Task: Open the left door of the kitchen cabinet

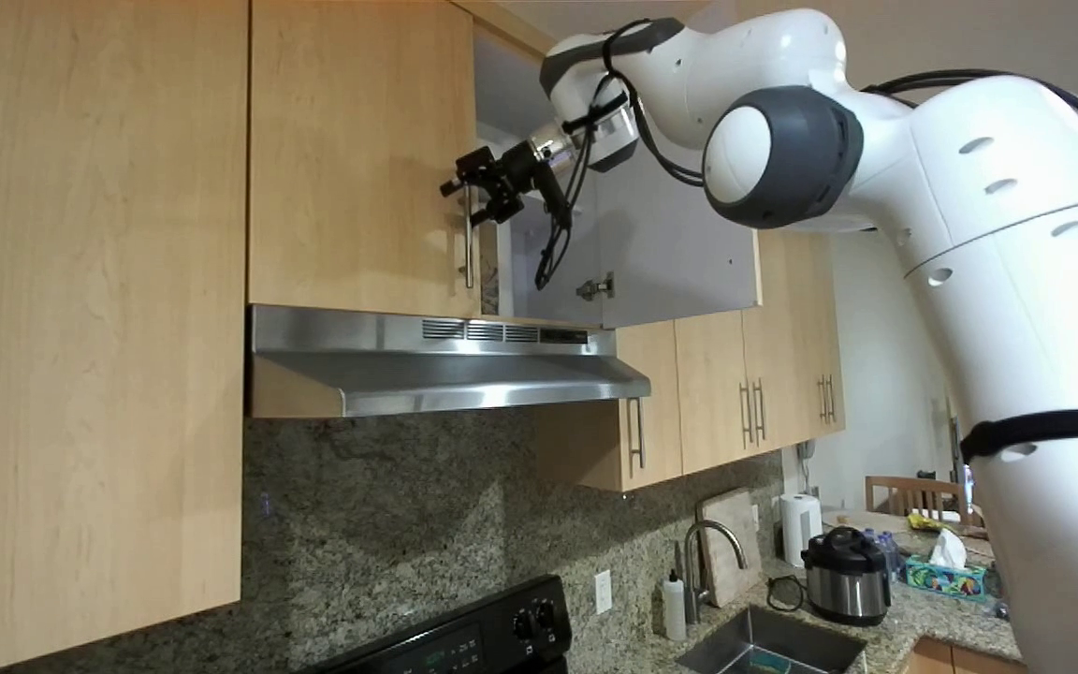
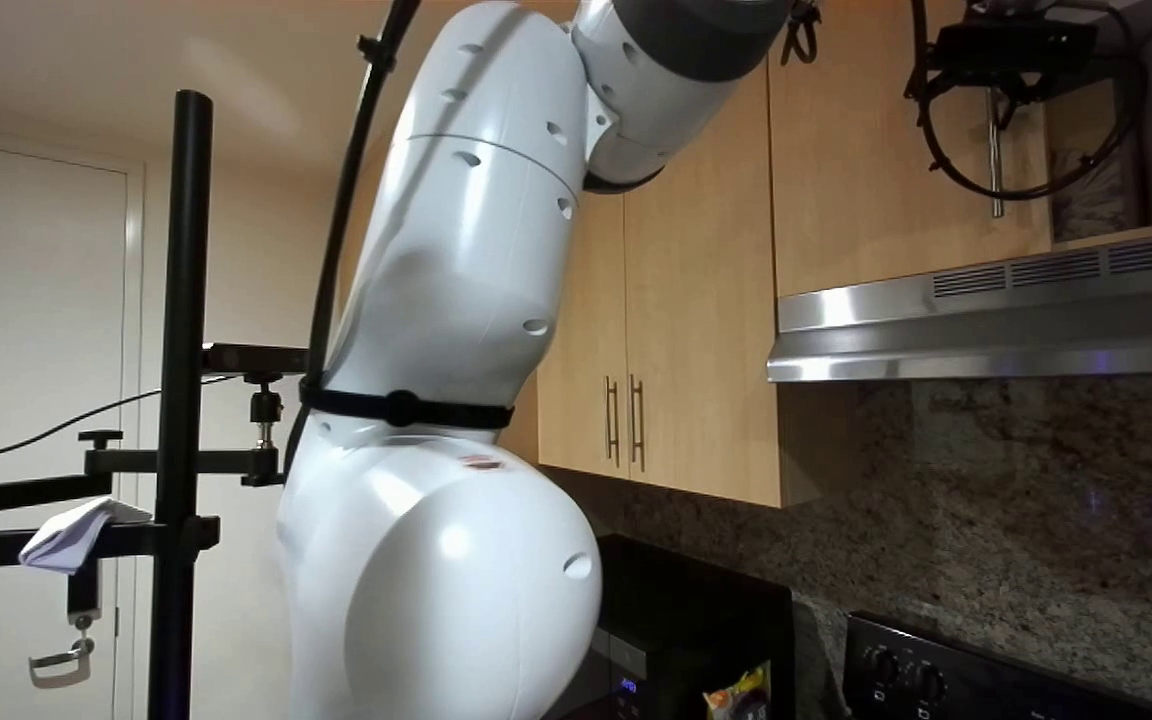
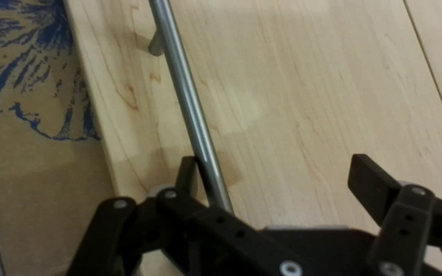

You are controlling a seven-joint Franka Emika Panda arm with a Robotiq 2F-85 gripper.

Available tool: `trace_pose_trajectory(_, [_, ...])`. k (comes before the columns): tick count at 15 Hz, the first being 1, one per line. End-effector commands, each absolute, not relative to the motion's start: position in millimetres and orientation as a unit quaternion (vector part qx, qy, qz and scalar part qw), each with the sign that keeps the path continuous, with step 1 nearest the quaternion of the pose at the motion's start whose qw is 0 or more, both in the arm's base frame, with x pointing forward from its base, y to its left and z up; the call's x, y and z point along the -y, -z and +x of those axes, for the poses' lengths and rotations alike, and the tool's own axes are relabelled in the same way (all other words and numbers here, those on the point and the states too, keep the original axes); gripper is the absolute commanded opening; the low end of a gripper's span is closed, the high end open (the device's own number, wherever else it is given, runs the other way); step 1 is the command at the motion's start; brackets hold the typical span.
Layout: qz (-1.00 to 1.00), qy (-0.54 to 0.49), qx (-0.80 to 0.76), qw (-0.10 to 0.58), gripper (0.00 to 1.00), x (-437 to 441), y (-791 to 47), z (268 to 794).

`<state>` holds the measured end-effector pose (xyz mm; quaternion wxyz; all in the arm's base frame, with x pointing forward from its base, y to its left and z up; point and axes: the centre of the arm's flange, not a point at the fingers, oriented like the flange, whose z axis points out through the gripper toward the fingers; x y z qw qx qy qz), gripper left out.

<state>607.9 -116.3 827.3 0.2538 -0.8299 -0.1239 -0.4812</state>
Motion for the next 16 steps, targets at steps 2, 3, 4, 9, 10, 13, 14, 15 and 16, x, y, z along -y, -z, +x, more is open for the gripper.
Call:
trace_pose_trajectory(2, [-0.819, 0.45, 0.162, 0.316, 1.0, 115, -830, 613])
trace_pose_trajectory(3, [-0.815, 0.447, 0.168, 0.329, 1.0, 117, -829, 612])
trace_pose_trajectory(4, [-0.808, 0.447, 0.171, 0.342, 1.0, 120, -828, 611])
trace_pose_trajectory(9, [-0.79, 0.455, 0.193, 0.361, 1.0, 122, -810, 612])
trace_pose_trajectory(10, [-0.789, 0.455, 0.199, 0.363, 1.0, 122, -808, 611])
trace_pose_trajectory(13, [-0.777, 0.47, 0.218, 0.357, 1.0, 120, -800, 609])
trace_pose_trajectory(14, [-0.768, 0.486, 0.228, 0.348, 1.0, 119, -798, 611])
trace_pose_trajectory(15, [-0.765, 0.489, 0.243, 0.341, 1.0, 119, -796, 612])
trace_pose_trajectory(16, [-0.759, 0.491, 0.261, 0.339, 1.0, 121, -795, 611])
